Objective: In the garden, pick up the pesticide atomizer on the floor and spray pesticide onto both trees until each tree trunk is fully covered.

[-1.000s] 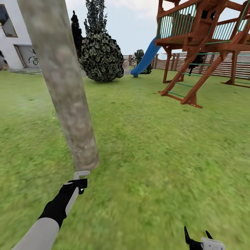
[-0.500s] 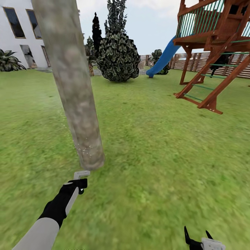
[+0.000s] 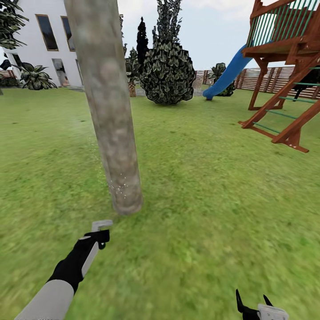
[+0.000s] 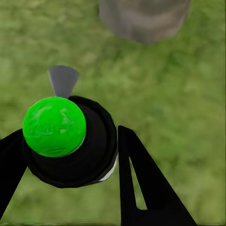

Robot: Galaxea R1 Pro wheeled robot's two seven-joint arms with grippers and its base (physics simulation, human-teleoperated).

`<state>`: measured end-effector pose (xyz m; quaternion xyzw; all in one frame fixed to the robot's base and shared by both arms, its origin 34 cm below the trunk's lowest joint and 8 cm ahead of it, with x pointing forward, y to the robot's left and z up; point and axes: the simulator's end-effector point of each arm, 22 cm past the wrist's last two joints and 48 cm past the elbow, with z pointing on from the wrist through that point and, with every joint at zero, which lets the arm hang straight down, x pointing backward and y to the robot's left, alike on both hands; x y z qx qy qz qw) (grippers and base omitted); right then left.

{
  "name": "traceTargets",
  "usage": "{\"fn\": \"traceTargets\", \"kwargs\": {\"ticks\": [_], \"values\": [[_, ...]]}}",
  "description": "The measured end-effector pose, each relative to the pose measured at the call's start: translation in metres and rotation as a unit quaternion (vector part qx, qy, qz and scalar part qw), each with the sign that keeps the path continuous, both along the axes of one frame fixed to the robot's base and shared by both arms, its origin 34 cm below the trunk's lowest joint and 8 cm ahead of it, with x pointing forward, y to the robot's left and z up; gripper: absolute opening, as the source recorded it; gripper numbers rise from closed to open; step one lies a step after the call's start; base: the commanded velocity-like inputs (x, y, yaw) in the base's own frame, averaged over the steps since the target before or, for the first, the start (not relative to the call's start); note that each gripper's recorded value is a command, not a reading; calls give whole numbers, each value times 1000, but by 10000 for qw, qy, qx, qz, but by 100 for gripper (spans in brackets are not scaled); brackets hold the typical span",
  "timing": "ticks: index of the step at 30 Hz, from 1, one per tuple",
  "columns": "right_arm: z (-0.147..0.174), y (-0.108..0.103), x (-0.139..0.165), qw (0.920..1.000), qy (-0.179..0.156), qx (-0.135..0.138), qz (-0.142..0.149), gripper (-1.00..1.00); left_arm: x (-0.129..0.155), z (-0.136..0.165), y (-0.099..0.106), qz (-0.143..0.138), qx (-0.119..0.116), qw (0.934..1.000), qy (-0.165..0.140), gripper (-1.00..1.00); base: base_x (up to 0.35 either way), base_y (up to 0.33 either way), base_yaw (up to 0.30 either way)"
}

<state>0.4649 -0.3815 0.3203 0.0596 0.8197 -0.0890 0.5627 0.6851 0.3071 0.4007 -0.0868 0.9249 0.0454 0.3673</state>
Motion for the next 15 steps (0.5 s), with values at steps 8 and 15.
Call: {"fn": "traceTargets", "kwargs": {"ticks": [8,15], "values": [[0,0,0,10000,-6,1,0,100,16,16,-3,-138,-118,9997,-153,-100,0,0,0],[0,0,0,10000,-5,1,-1,100,36,46,22,-653,-280,9974,-140,-100,0,0,0]]}}
